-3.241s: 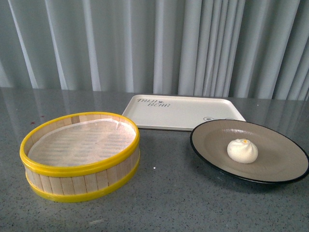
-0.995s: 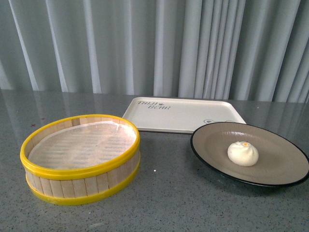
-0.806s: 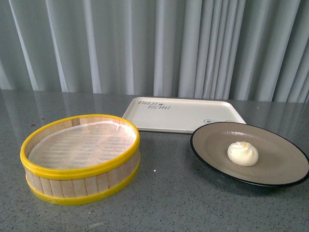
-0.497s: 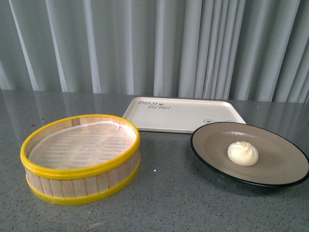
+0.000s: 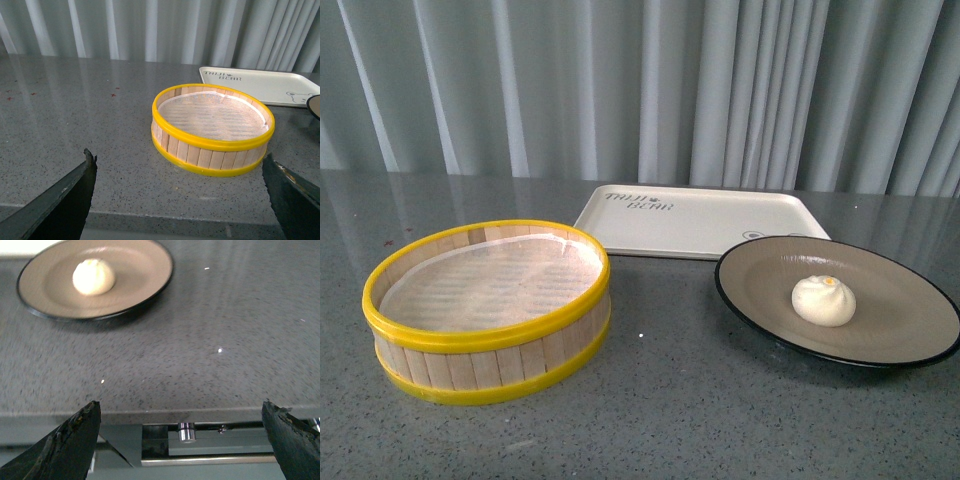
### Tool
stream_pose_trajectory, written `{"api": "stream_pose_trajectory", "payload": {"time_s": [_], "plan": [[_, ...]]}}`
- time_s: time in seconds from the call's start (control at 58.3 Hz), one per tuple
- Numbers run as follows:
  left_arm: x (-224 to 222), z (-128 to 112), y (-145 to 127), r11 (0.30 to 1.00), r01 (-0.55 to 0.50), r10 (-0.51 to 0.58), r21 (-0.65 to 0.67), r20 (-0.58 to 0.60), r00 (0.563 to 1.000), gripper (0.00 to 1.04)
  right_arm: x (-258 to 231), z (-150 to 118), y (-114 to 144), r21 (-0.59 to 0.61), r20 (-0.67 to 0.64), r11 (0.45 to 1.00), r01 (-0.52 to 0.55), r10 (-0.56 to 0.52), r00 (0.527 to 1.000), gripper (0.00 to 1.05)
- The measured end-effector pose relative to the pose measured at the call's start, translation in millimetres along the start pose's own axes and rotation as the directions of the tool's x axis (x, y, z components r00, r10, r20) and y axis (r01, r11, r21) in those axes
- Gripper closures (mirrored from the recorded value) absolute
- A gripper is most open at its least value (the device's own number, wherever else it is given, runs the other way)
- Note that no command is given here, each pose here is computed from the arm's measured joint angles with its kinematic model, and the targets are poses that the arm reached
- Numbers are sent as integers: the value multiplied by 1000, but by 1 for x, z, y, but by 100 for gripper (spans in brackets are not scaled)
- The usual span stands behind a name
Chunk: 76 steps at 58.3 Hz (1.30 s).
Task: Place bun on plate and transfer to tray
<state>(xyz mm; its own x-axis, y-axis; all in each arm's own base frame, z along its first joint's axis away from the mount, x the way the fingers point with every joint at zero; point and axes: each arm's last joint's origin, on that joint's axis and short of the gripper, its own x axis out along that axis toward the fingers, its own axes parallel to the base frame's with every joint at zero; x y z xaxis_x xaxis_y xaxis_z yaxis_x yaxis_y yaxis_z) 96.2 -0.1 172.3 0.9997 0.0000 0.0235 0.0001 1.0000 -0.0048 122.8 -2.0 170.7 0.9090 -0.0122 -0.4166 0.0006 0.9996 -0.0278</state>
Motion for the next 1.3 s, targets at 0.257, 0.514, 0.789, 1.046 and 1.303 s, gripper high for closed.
{"api": "stream_pose_trajectory", "payload": {"time_s": [0.257,0.514,0.789,1.046,1.303], "plan": [[0,0,0,1000,-1,1,0,0,1000,7,29,42,-2,-634,-112,760,-142,92,989,8],[0,0,0,1000,0,0,0,0,1000,7,61,43,17,-921,-241,280,-271,137,961,8],[0,0,0,1000,0,0,0,0,1000,7,99,41,15,-960,-261,74,-271,120,958,8],[0,0,0,1000,0,0,0,0,1000,7,126,53,16,-970,-233,43,-241,136,963,8],[0,0,0,1000,-1,1,0,0,1000,7,142,57,24,-976,-206,28,-214,172,963,8]]}}
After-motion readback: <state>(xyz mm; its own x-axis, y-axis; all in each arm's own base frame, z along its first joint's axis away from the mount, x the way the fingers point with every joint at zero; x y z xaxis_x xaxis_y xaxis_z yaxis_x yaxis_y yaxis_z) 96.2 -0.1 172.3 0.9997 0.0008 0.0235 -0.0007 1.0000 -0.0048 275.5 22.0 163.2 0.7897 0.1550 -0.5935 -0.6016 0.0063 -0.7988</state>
